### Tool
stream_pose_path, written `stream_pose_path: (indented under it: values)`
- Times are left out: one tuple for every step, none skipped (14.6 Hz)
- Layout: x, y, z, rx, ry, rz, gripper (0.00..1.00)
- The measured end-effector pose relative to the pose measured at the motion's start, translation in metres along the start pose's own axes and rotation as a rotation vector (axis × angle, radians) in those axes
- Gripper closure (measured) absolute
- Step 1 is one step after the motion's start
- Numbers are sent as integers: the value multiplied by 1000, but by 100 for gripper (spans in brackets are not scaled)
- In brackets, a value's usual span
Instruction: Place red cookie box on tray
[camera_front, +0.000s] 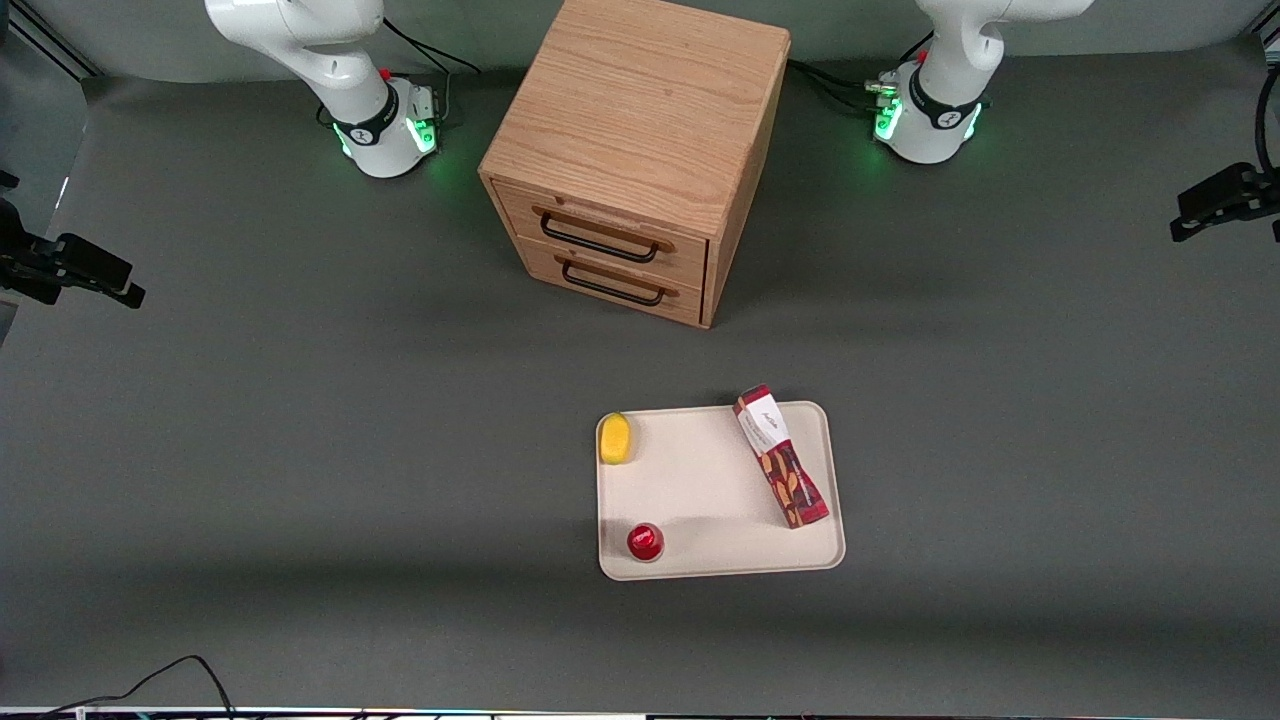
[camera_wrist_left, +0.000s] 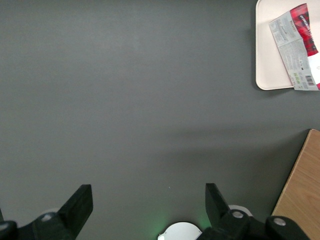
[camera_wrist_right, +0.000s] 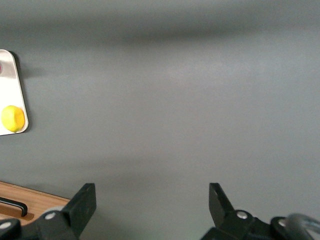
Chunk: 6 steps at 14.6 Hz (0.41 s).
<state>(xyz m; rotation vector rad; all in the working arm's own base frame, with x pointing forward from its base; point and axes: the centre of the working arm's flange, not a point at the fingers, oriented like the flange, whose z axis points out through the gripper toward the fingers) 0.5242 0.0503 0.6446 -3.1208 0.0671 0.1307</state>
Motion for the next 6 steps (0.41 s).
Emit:
stream_pose_path:
  values:
    - [0,-3,0,-1,0,1,0]
    - [-1,-3,-1,-1,2,3,0]
    - [-1,-1,-2,0,3,6,0]
    - [-2,0,-4,0,6,9,0]
    - [-3,1,-6,0,8,11,0]
    - [-5,2,-9,0,7,12,0]
